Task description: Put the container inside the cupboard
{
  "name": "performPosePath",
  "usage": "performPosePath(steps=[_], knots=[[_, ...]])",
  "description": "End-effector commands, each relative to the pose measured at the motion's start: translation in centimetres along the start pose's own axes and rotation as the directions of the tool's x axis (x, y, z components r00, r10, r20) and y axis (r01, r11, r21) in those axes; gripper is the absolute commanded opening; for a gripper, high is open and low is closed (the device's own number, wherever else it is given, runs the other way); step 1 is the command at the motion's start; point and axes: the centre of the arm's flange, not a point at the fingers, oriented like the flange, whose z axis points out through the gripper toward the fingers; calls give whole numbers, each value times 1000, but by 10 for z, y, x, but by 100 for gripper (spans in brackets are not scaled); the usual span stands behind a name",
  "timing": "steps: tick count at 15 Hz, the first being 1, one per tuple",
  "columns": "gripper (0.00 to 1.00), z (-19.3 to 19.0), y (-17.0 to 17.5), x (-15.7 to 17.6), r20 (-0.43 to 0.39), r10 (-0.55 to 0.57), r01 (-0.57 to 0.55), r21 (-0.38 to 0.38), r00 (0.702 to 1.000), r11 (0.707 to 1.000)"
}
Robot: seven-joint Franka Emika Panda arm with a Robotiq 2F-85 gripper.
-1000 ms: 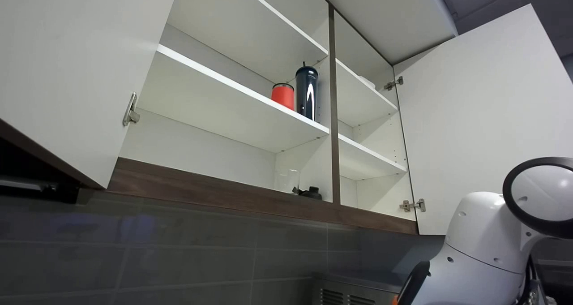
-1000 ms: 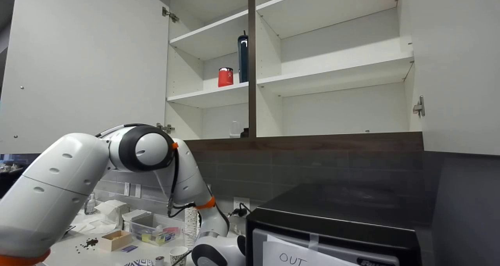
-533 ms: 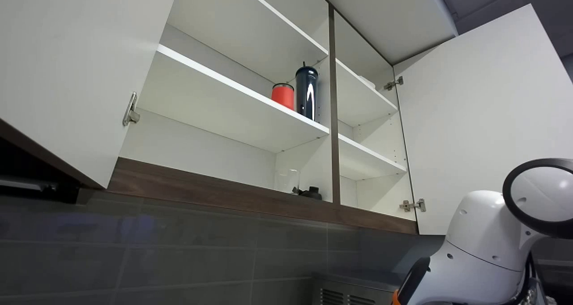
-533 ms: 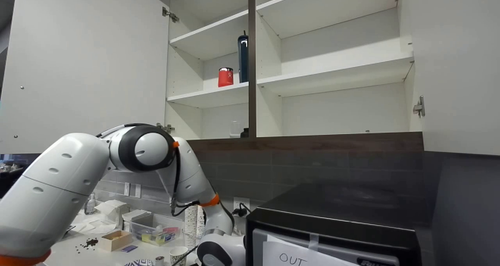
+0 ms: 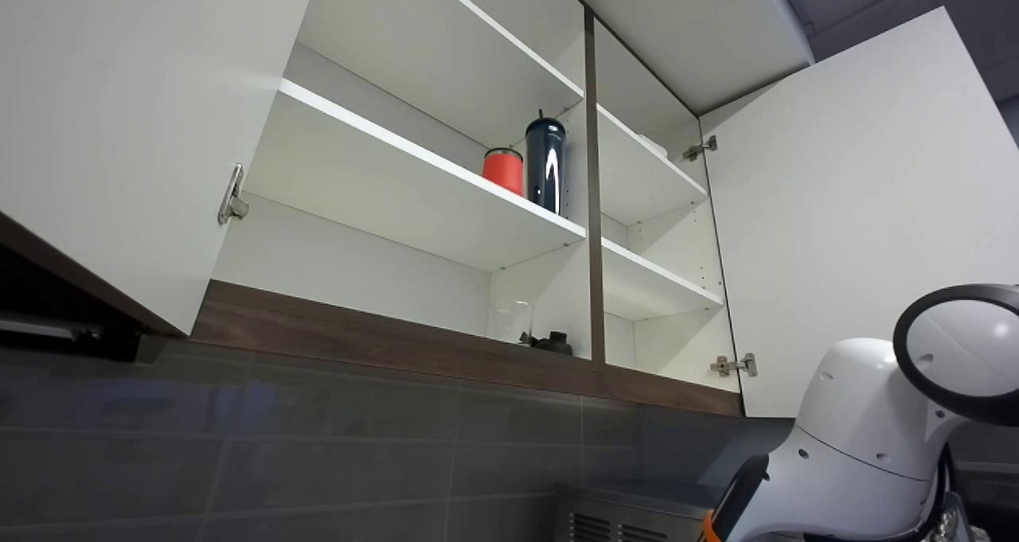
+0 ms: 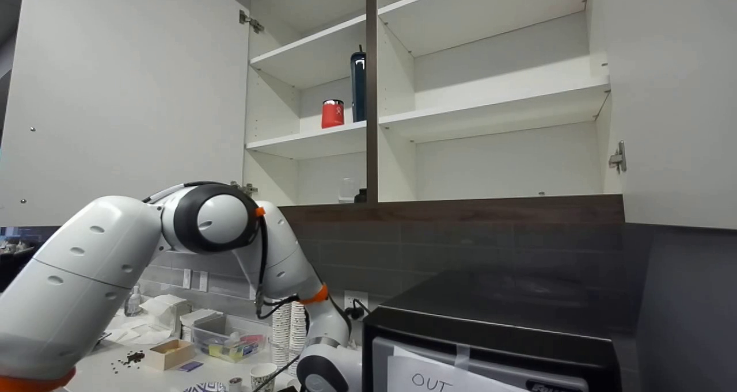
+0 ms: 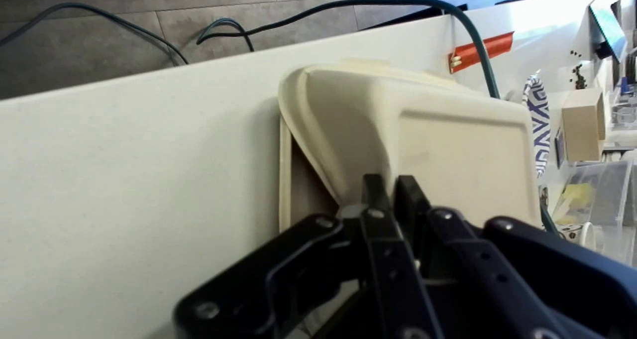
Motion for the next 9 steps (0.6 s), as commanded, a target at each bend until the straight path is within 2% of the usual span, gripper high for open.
performPosePath(steps=[1,9], knots=[[2,-5,2,-1,29,9,-9,8,1000,1000],[2,-28,-16,-24,60,-31,32,-17,998,999]])
